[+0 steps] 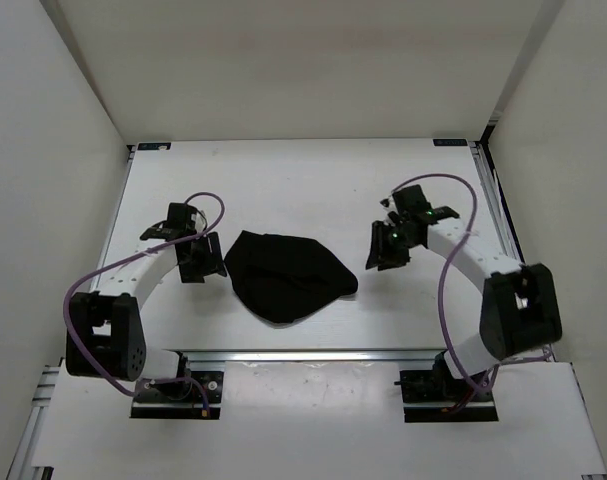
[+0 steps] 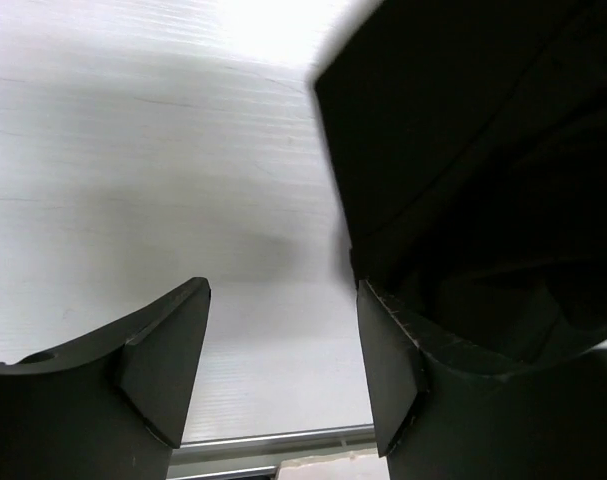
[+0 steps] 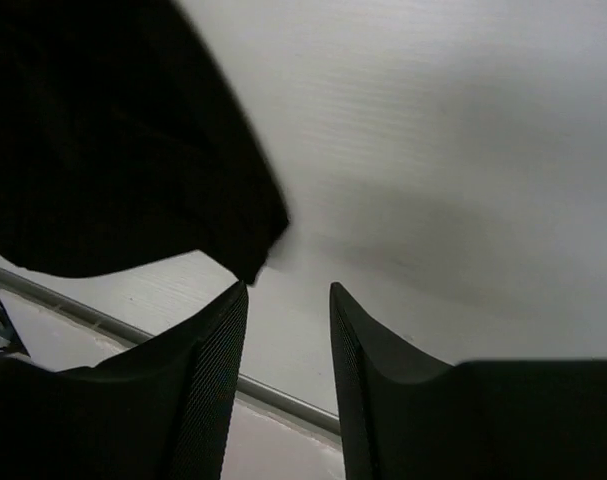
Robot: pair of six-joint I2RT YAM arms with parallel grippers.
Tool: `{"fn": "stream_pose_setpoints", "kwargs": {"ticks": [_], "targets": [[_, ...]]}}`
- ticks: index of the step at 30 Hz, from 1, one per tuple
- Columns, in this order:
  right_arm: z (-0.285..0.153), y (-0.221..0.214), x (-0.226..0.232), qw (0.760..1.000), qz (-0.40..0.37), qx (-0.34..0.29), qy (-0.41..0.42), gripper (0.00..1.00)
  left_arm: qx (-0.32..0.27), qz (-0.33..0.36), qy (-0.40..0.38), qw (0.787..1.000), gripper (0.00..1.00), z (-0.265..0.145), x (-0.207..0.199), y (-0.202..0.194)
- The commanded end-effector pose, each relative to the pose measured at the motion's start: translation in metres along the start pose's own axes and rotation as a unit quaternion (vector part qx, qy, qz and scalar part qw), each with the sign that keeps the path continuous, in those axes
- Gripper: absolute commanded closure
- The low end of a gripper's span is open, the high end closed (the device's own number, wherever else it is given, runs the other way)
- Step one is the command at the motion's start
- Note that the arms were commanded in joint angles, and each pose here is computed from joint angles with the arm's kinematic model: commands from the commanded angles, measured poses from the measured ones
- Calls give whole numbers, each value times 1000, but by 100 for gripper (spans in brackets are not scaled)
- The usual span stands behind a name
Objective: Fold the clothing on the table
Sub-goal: Flatten the skirt out
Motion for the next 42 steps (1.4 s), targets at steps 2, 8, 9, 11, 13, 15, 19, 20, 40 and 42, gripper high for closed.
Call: {"fn": "stream_pose_setpoints", "kwargs": {"ticks": [2,8,9,11,13,15,19,20,40,42], "targets": [[29,29,50,993,-95,28,59,56,-45,-22,-43,998,27,-15,-8,6],[73,59,102,981,-160,43,98,56,-30,-21,-58,998,28,-16,-10,-4],[73,63,111,978,-174,39,104,55,-30,-22,-60,998,28,-17,-11,-5],[83,69,114,977,-181,46,103,54,-29,-21,-60,998,29,-16,-12,-10],[93,70,120,975,-186,62,105,54,-25,-25,-66,997,29,-14,-13,-15],[99,71,126,971,-190,87,113,54,-25,-28,-71,997,29,-15,-11,-18],[115,57,130,965,-208,140,80,56,-23,-27,-69,997,29,-16,-7,-19],[116,55,132,962,-220,142,73,56,-20,-31,-65,997,29,-15,-5,-19],[101,27,129,957,-223,185,30,75,-11,-20,-75,997,28,-7,-6,-20],[100,27,137,956,-222,186,49,82,-12,-21,-77,997,29,-8,-7,-20]]}}
Point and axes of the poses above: each gripper's point midway between its finger pads, its own z axis out along the fingers, its own x axis along the line the jaws close on, y = z × x, the point moved 6 cm from there along -z, back along the fingers, and after that the axes turned 4 degrees about -z, right-handed, at the moved point
